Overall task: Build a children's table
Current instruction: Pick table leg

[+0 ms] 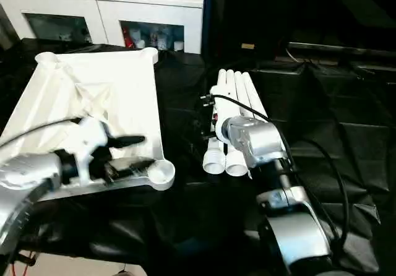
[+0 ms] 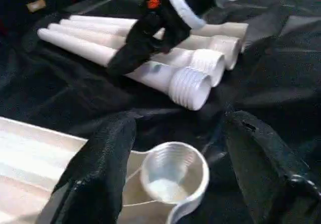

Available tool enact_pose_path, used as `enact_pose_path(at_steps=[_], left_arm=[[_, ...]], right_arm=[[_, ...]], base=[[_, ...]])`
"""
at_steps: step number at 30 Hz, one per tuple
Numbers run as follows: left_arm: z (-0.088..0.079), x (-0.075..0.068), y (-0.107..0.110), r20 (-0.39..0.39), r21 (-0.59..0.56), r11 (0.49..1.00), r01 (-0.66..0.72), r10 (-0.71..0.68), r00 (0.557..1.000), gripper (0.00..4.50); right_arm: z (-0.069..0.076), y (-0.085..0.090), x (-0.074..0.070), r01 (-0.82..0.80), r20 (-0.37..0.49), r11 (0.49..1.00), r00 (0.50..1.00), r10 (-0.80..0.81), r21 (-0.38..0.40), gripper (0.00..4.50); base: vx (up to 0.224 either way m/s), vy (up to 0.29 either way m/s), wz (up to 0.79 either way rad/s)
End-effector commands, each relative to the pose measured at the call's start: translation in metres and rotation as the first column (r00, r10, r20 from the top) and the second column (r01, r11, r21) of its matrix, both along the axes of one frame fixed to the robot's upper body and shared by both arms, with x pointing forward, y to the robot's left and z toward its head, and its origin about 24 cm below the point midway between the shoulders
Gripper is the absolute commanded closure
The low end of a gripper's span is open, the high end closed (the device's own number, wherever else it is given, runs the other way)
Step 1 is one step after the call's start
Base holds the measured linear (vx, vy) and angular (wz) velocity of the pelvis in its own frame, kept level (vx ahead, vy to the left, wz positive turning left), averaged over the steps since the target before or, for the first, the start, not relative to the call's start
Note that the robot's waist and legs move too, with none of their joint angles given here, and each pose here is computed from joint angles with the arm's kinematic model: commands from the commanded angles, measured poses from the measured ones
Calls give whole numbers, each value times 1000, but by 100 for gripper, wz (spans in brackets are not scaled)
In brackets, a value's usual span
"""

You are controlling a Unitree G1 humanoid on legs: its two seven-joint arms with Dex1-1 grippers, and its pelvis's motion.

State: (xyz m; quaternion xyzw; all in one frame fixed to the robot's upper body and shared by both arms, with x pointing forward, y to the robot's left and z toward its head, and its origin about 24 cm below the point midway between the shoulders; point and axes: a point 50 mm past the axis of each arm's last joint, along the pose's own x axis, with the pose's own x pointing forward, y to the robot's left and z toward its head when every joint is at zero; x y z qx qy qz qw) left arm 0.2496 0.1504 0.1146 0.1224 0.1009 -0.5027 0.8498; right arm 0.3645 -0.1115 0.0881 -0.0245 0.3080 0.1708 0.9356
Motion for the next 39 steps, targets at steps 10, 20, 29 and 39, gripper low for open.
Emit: enact_pose_path(at_steps=[10,20,29,39], left_arm=[[-14,11,-3,-21,26,999,19,-18,1000,21],[-31,24,1,-43,41,999,3,-1,999,7],[-35,22,3,-73,31,999,19,-16,997,0],[-23,-11,12,1,61,995,80,-81,997,0]], right_arm=[[-14,8,0,1,-138,999,990,-7,-46,0],[-23,11,-1,18,-255,999,967,-29,-46,0],[-26,13,1,56,-309,998,950,-48,19,78],[-25,13,3,74,-316,996,947,-57,43,132]], base=[[0,0,0],[0,0,0],[0,0,0],[0,0,0]])
